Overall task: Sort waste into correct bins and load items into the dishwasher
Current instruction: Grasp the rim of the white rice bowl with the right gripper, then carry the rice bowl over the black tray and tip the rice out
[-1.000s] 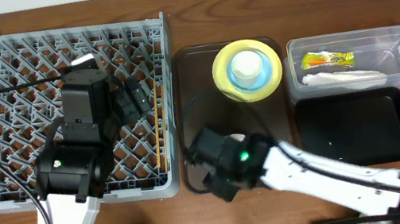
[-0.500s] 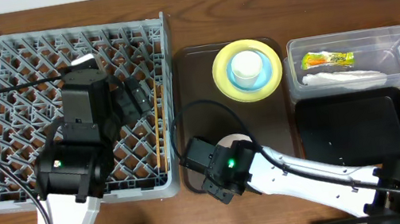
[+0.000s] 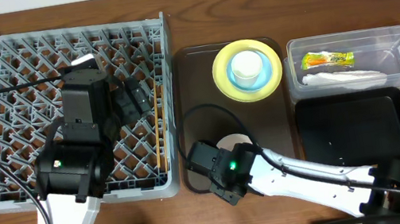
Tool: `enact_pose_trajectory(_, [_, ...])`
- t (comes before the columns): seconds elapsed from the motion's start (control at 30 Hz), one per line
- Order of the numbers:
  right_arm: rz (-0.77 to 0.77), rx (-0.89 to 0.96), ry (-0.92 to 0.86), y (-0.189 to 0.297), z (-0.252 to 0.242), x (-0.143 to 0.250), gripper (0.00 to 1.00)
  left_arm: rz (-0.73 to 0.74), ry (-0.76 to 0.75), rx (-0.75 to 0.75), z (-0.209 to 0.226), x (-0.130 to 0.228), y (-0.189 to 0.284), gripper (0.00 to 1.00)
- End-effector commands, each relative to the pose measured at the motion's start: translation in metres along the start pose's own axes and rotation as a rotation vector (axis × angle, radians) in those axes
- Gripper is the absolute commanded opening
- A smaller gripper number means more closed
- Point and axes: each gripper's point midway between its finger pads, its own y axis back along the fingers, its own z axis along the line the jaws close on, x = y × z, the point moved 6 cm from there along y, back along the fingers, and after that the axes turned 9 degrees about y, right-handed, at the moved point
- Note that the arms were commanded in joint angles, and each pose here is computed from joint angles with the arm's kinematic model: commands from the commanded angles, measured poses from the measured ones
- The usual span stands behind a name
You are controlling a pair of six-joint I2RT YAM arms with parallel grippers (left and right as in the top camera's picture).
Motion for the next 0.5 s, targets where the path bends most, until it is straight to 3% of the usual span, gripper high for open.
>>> enact_pose_trajectory(0.0, [0.024, 0.024, -0.006, -0.006, -0.002, 0.006, 0.27, -0.016, 0.013, -0.014, 0.002, -0.003, 0.002, 0.94])
enact_pose_trajectory(0.13, [0.031, 0.055, -0.005, -0.008, -0.005, 0.008, 0.21, -0.016, 0.013, -0.014, 0.002, -0.003, 0.002, 0.94])
enact_pose_trajectory(0.23, [0.025, 0.091, -0.005, -0.007, -0.009, 0.007, 0.1, -0.016, 0.013, -0.014, 0.002, -0.003, 0.002, 0.94])
enact_pose_trajectory(0.47, [0.014, 0.163, -0.008, -0.006, -0.018, 0.005, 0.01, -0.016, 0.013, -0.014, 0.002, -0.003, 0.002, 0.94])
